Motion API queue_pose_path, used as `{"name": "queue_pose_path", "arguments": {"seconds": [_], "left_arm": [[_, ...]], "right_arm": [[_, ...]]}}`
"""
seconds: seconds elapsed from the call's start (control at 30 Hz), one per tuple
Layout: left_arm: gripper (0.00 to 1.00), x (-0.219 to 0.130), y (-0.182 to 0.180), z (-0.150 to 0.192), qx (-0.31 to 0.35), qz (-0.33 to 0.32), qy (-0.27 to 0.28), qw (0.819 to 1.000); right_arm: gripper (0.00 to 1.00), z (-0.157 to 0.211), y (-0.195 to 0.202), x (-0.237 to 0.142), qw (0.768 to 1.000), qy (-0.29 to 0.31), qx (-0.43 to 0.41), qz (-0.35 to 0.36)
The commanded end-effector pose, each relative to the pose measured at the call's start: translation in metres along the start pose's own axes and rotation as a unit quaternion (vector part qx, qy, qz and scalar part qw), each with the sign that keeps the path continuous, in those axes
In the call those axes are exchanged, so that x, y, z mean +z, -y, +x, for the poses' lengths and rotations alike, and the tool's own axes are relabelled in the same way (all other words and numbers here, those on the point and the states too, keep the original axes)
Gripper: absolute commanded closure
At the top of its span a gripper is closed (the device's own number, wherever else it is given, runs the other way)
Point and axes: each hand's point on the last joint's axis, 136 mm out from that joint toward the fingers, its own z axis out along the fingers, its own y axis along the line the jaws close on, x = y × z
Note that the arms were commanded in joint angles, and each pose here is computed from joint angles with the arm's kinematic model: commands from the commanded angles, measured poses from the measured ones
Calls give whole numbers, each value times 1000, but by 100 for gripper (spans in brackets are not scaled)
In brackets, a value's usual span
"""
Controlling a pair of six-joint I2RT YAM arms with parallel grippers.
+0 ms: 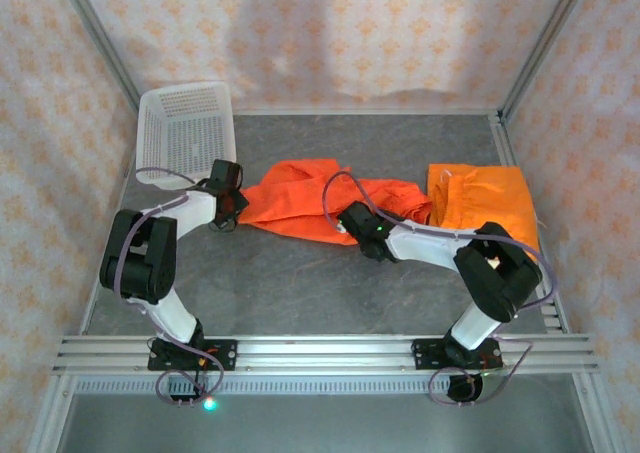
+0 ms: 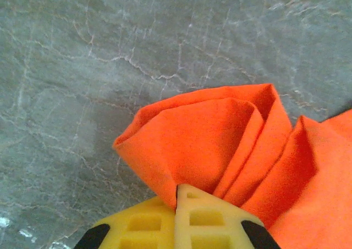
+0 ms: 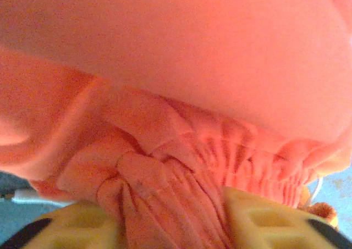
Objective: Fold and stack the shorts
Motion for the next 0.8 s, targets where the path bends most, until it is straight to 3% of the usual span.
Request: {"name": "queue_pose_path", "arguments": {"seconds": [0.0,0.07,0.17,0.43,0.77], "left_arm": [[100,-37,10,-28,-6,25,49,998],[100,-59,12,-36,-5,36,65,997],[100,-92,13,-48,-4,52,90,995],[100,-175,19,-76,-9,102,151,983],[100,-278,24,-119,-1,130,239,962]], "right_arm": [[71,-7,15,-6,999,20,35,26],[86,-10,25,-15,997,36,57,29],[99,-14,42,-34,993,66,92,33],[100,-14,95,-94,970,148,185,59],[100,-11,153,-183,904,274,326,35]]}}
